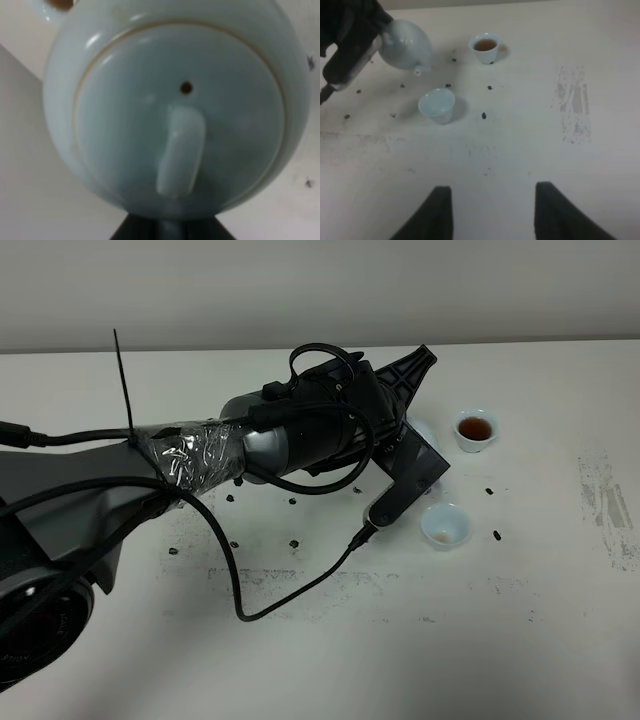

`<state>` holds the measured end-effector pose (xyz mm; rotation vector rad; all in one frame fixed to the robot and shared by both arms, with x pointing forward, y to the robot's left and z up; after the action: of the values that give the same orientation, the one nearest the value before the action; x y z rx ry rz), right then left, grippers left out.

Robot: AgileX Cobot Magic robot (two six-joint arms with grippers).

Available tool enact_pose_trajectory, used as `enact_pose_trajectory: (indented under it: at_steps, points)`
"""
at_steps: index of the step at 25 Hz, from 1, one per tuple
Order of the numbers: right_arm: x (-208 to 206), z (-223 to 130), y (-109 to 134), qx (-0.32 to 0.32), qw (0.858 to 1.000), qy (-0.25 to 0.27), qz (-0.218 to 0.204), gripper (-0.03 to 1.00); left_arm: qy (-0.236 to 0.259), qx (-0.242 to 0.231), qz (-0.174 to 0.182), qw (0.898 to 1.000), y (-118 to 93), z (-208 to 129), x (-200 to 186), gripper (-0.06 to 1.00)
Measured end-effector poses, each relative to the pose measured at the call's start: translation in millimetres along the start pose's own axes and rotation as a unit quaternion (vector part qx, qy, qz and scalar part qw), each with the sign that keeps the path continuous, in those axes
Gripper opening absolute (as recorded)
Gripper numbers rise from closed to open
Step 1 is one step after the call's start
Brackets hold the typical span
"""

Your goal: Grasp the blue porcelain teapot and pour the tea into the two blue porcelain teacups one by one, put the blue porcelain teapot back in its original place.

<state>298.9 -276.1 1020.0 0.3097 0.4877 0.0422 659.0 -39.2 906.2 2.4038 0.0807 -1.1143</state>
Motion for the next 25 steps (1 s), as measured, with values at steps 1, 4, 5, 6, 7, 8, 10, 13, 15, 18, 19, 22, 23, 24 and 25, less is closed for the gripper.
enact_pose_trajectory:
  at_steps: [1, 4, 5, 6, 7, 8, 10, 13, 15, 18, 19, 22, 23, 24, 25]
  points:
    - [0, 0, 0, 0.0, 1.0, 0.0, 0.0, 0.41, 0.001, 0.002, 0.001, 1.0, 0, 0, 0, 0.09]
    - [0, 0, 0, 0.0, 1.0, 0.0, 0.0, 0.41, 0.0, 0.004, 0.003, 1.0, 1, 2, 3, 0.09]
    - [0, 0, 0, 0.0, 1.0, 0.0, 0.0, 0.41, -0.001, 0.005, 0.005, 1.0, 1, 3, 4, 0.09]
    - [0, 0, 0, 0.0, 1.0, 0.0, 0.0, 0.41, -0.002, 0.006, 0.005, 1.0, 0, 5, 7, 0.09]
    - [0, 0, 0, 0.0, 1.0, 0.0, 0.0, 0.41, -0.004, 0.008, 0.003, 1.0, -1, 6, 9, 0.09]
    - [0, 0, 0, 0.0, 1.0, 0.0, 0.0, 0.41, -0.005, 0.009, 0.001, 1.0, -2, 8, 12, 0.09]
    - [0, 0, 0, 0.0, 1.0, 0.0, 0.0, 0.41, -0.007, 0.013, -0.002, 1.0, -4, 11, 15, 0.09]
    - [0, 0, 0, 0.0, 1.0, 0.0, 0.0, 0.41, -0.007, 0.014, 0.001, 1.0, -3, 12, 16, 0.09]
    - [0, 0, 0, 0.0, 1.0, 0.0, 0.0, 0.41, -0.005, 0.021, 0.006, 1.0, -1, 11, 16, 0.09]
    - [0, 0, 0, 0.0, 1.0, 0.0, 0.0, 0.41, 0.005, 0.043, 0.01, 0.999, 0, 8, 17, 0.09]
    - [0, 0, 0, 0.0, 1.0, 0.0, 0.0, 0.41, 0.007, 0.048, 0.009, 0.999, 0, 8, 18, 0.09]
    - [0, 0, 0, 0.0, 1.0, 0.0, 0.0, 0.41, 0.01, 0.055, 0.009, 0.998, 0, 7, 18, 0.09]
    - [0, 0, 0, 0.0, 1.0, 0.0, 0.0, 0.41, 0.011, 0.059, 0.01, 0.998, 0, 7, 18, 0.09]
    - [0, 0, 0, 0.0, 1.0, 0.0, 0.0, 0.41, 0.011, 0.065, 0.012, 0.998, 0, 7, 19, 0.09]
    - [0, 0, 0, 0.0, 1.0, 0.0, 0.0, 0.41, 0.011, 0.071, 0.013, 0.997, 1, 7, 19, 0.09]
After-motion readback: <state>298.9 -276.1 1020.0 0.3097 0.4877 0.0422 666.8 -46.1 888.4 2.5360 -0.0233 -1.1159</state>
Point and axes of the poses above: a point on each arm's last joint axis where the gripper is mounted, x pointing out along that axis toward the gripper, y along the wrist's bending axis when the last joint is at zero, z = x × y, the point moved 8 cm from there along x, pointing out along that axis toward the gripper, and after that the axes turned 12 degrees about x, right-handed, at the moved point
